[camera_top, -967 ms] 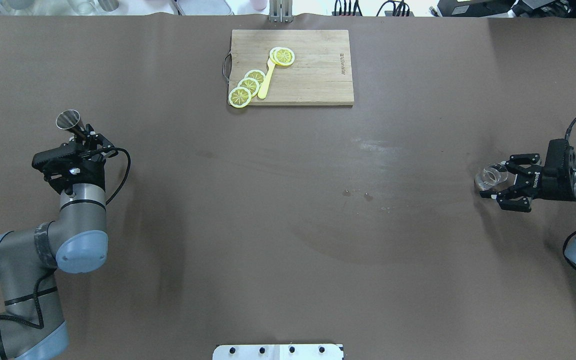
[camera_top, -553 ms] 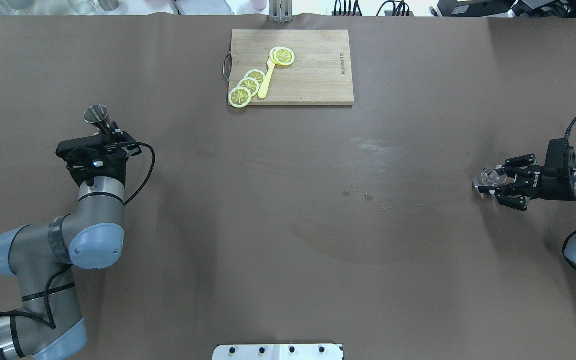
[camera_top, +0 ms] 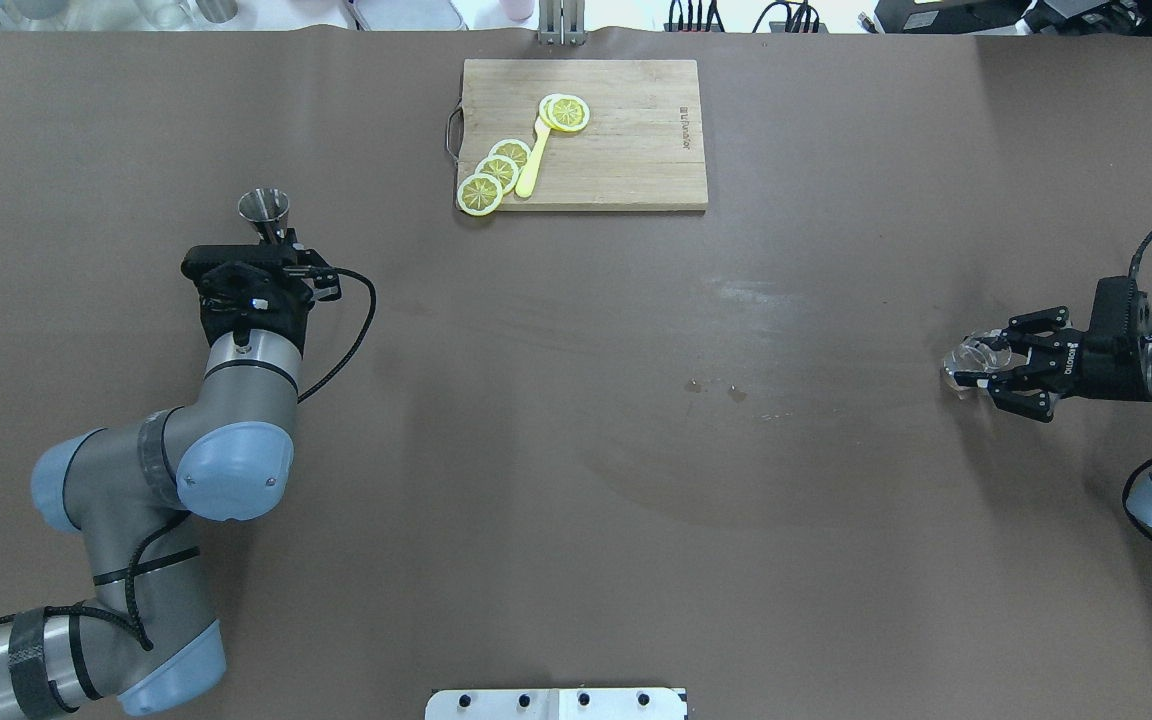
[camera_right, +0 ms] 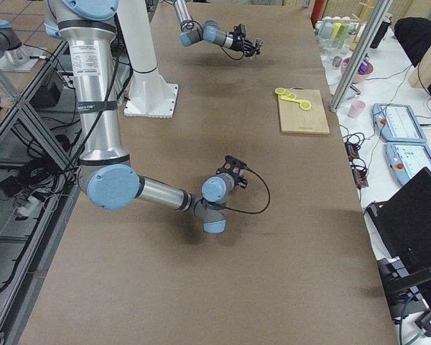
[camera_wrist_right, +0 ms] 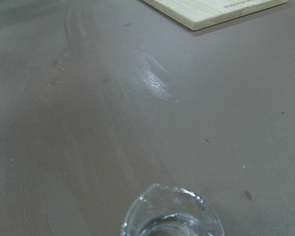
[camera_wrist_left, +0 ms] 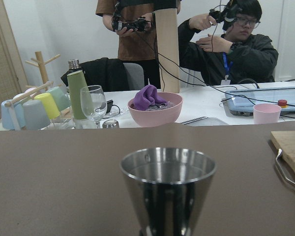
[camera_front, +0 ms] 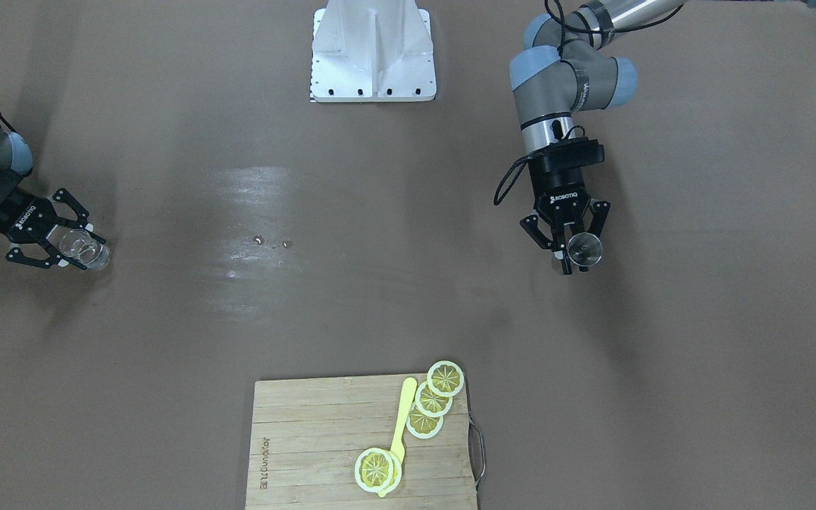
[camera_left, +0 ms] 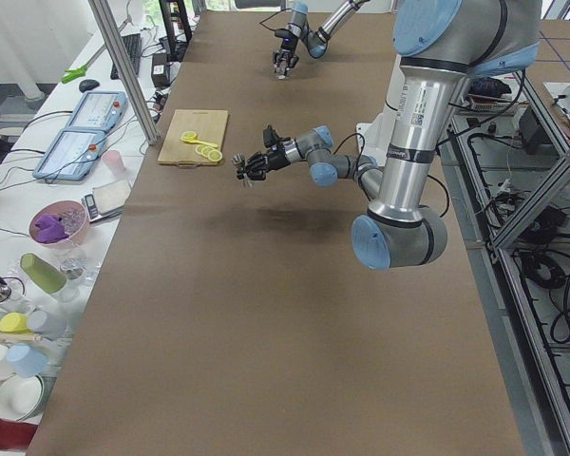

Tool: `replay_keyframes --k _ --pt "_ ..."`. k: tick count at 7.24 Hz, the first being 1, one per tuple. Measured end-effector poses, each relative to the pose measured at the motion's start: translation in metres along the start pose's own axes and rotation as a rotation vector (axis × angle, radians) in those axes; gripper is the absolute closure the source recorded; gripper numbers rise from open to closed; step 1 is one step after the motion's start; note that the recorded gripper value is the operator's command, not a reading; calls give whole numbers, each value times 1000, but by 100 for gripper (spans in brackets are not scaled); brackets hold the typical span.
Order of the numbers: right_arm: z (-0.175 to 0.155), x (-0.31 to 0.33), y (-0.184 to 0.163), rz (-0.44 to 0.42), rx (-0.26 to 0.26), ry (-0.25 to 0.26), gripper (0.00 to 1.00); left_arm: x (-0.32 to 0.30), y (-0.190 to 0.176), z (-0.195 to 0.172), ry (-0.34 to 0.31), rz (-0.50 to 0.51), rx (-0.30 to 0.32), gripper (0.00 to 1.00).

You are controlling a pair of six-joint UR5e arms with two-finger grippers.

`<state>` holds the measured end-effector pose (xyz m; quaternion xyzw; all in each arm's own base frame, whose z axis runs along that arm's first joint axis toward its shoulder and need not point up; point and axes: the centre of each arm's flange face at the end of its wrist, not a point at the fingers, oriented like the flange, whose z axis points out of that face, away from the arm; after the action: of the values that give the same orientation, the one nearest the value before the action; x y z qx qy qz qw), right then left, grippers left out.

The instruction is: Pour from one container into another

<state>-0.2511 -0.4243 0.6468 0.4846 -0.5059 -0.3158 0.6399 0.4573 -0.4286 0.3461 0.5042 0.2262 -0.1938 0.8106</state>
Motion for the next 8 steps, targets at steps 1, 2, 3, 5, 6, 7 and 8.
replay_keyframes --k 1,2,3,5,6,7,8 --pt "0 -2 -3 -9 6 -8 100 8 -13 -6 44 52 -22 100" --pt "-1 -3 -10 -18 12 -21 100 16 -27 -12 109 93 -46 100" --pt "-2 -3 -22 -23 13 -32 100 23 -40 -15 188 126 -69 100" --pt "5 3 -62 -13 -11 -45 100 35 -65 -16 319 214 -92 100" --pt "11 2 -91 2 -36 -51 100 43 -74 -14 371 273 -90 100" --pt "18 -3 -122 17 -68 -51 100 51 -81 -12 432 325 -91 100" --pt "25 -9 -152 21 -109 -48 100 60 -87 -9 497 370 -95 100"
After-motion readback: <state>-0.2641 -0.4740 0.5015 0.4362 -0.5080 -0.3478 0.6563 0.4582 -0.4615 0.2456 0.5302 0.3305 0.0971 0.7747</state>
